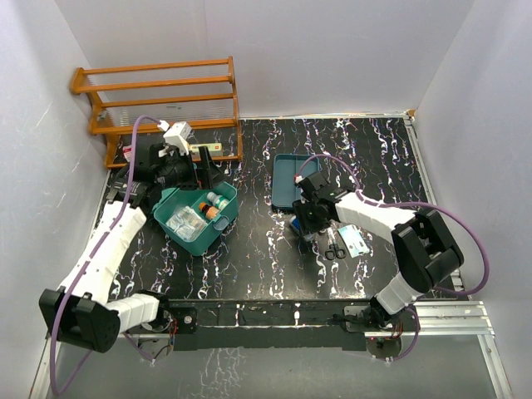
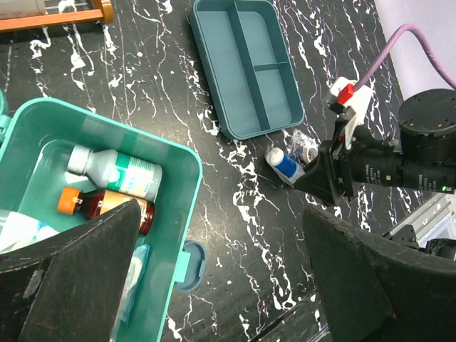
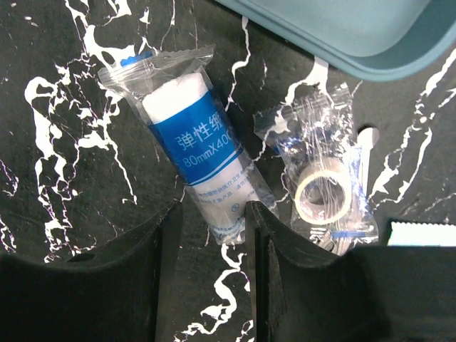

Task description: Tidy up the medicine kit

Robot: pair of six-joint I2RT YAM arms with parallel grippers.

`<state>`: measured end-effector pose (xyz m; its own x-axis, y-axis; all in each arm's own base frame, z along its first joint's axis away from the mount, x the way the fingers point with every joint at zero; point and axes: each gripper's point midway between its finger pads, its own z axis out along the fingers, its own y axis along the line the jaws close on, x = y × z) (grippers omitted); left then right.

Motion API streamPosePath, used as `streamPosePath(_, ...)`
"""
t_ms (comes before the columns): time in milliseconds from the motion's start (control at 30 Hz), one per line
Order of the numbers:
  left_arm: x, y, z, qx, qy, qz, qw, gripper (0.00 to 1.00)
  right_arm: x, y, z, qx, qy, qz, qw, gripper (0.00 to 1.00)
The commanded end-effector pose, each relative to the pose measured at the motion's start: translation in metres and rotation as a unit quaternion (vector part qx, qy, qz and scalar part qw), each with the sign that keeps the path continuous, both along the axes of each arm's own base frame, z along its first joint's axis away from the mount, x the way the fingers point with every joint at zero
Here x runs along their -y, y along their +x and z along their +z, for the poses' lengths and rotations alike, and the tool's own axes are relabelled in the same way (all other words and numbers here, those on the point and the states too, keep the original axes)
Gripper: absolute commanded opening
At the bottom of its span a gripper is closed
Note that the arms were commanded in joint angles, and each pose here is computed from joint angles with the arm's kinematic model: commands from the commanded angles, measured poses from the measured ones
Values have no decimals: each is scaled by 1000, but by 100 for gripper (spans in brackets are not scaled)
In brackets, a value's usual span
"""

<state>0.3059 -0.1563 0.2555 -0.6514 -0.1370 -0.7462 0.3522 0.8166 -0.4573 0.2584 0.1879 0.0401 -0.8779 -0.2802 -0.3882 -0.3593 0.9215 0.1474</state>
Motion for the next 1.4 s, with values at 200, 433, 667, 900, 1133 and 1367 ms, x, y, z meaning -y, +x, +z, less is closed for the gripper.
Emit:
streamPosePath(200,26,27,18,18,-65,-23,997,94,-14,12,-7,2,3,11,1000,36)
streamPosePath(433,43,27,15,-10,-128,-40,991,92,-54,8,36,16,112,81,990,15)
streamPosePath(667,52,3,41,34,-221,-57,973,92,-122,11,128,42,307,150,939,17)
streamPosePath(900,64,-5,65,22,-292,-82,953,85,-163,50,238,150,427,158,878,17)
streamPosePath(1133,66,0,85,55,-309,-92,945,80,-181,52,303,157,545,143,811,18)
streamPosePath(1367,68,-7,101,80,-304,-122,941,66,-181,46,320,160,557,159,799,19)
